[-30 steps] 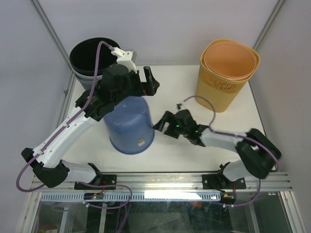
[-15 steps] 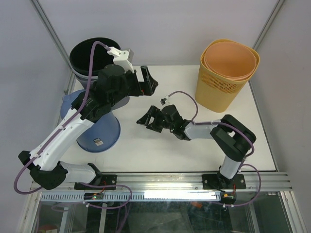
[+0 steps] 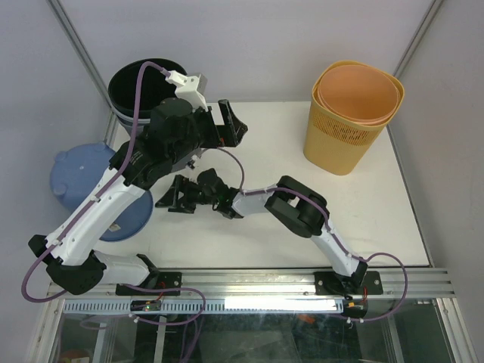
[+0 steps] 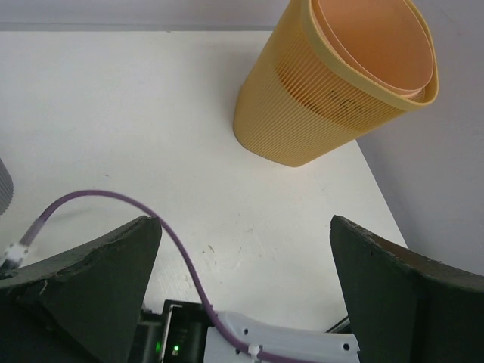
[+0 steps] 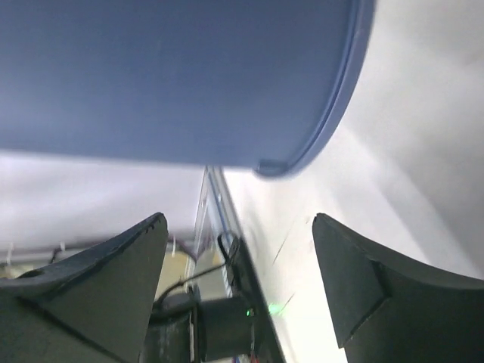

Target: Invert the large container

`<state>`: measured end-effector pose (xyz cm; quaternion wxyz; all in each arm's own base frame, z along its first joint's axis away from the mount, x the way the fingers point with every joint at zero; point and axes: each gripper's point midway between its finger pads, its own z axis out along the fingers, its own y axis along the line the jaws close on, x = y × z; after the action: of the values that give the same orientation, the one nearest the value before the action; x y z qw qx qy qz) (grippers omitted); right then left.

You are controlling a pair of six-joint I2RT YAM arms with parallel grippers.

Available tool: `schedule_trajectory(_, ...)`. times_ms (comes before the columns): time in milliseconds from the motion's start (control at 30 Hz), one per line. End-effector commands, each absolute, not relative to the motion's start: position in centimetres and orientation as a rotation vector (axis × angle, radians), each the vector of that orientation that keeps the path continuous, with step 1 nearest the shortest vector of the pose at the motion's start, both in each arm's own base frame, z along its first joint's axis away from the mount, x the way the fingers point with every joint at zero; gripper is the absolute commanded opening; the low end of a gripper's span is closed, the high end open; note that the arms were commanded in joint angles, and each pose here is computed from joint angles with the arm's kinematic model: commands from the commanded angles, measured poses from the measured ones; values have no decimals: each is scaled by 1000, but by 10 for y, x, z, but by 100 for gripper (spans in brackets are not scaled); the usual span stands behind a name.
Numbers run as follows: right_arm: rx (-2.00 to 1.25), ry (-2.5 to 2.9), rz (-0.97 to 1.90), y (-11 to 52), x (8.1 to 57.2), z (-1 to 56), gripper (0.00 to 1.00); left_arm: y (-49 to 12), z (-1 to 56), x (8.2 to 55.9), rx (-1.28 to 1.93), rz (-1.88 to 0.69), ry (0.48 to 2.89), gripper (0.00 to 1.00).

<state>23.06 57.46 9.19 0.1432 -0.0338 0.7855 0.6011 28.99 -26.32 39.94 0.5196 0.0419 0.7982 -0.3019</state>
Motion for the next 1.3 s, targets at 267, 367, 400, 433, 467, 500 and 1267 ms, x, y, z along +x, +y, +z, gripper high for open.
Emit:
schedule_trajectory(267, -148, 2267, 1615, 458, 209, 137, 79, -260, 414, 289, 74, -751, 1877, 99)
schedule_trajectory(367, -72, 2465, 1475, 406, 184, 142, 79, -260, 415, 298, 92, -713, 1888, 99)
schedule_trajectory(400, -188, 2367, 1174, 375, 209, 133, 78, -257, 415, 302, 93, -694, 1897, 99)
schedule_trajectory(433, -339, 2289, 969, 345, 218, 136, 78, -255, 413, 305, 97, -678, 1907, 99)
schedule_trajectory(467, -357, 2222, 856, 316, 224, 157, 79, -251, 410, 310, 101, -664, 1916, 99)
schedule_trajectory(500, -338, 2228, 748, 293, 226, 159, 80, -253, 406, 313, 111, -666, 1926, 99)
schedule_trajectory(1267, -19, 2014, -29, 75, 439, 392, 66, -365, 211, 252, 452, -832, 2284, 99)
